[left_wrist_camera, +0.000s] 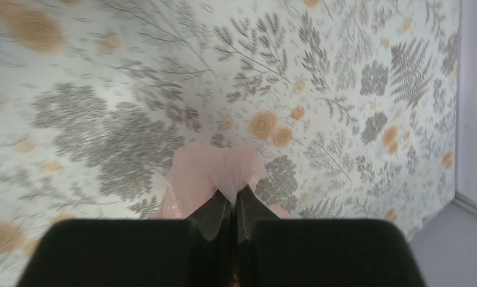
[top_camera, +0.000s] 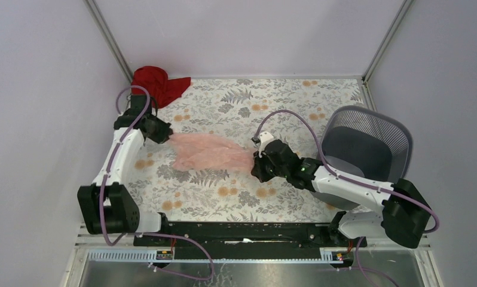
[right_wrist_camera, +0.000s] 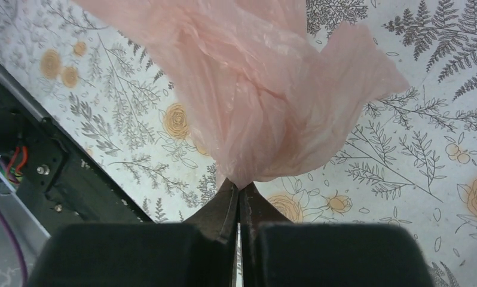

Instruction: Put the trash bags into the trash bin

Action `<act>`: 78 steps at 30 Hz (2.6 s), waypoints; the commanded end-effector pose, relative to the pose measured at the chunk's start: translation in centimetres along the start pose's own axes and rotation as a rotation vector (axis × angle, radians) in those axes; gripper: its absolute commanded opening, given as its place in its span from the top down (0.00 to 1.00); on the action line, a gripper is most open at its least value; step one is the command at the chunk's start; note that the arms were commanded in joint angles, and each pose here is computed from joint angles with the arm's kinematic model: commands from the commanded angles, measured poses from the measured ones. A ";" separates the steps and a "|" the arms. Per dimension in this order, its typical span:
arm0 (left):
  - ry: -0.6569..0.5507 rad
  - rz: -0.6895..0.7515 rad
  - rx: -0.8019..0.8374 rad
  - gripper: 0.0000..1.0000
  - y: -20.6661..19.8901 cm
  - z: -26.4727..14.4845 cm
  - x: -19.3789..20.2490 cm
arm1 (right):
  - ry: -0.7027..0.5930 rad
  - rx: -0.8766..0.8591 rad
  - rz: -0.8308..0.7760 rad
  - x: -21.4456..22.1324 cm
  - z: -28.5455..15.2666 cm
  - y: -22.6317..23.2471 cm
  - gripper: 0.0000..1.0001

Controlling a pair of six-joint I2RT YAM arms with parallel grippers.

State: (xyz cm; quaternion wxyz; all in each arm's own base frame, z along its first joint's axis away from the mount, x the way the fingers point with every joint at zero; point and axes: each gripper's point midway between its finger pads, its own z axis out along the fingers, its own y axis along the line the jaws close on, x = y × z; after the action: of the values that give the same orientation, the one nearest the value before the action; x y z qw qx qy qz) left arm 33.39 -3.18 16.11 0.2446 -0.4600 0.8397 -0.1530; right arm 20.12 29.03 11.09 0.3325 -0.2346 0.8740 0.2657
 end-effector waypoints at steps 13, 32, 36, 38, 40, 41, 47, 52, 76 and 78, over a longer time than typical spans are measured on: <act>-0.041 0.403 0.126 0.01 5.1 -5.1 9.1 | -0.064 0.294 0.088 -4.4 -0.9 -5.1 1.00; -0.042 0.716 0.235 0.01 -2.4 -1.3 9.6 | -0.032 0.178 0.032 -3.4 -1.5 -3.6 1.00; -0.063 0.726 0.209 0.08 -3.0 0.2 9.1 | -0.030 0.178 0.028 -3.0 -1.7 -3.8 1.00; -0.073 0.735 0.193 0.22 -3.2 0.8 8.8 | -0.026 0.179 0.028 -2.8 -1.8 -3.8 1.00; -0.082 0.746 0.177 0.51 -3.5 0.7 8.4 | -0.023 0.180 0.025 -2.6 -1.9 -3.9 1.00; -0.091 0.751 0.176 0.68 -3.7 0.2 8.1 | -0.022 0.183 0.024 -2.6 -1.9 -3.9 1.00; -0.277 0.707 0.379 1.00 -6.0 -9.7 5.3 | -0.032 0.270 -0.002 -2.8 -2.6 -5.5 1.00; -0.432 0.628 0.553 1.00 -4.9 -18.1 3.8 | -0.048 0.329 -0.012 -4.0 -2.8 -6.2 1.00; -0.282 0.833 0.749 1.00 -5.3 -22.7 7.7 | 0.024 -0.048 -0.054 -3.1 -2.7 0.3 0.35; -0.229 0.881 0.809 1.00 -5.5 -22.5 9.2 | 0.068 -0.086 -0.071 -2.6 -1.7 1.0 0.36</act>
State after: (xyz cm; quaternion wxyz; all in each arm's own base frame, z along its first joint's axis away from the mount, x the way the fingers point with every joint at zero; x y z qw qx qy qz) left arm 21.21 -10.33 34.64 0.5345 -0.0380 0.8088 -0.2425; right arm 20.31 27.77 15.11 0.3188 -0.2557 0.8713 0.2715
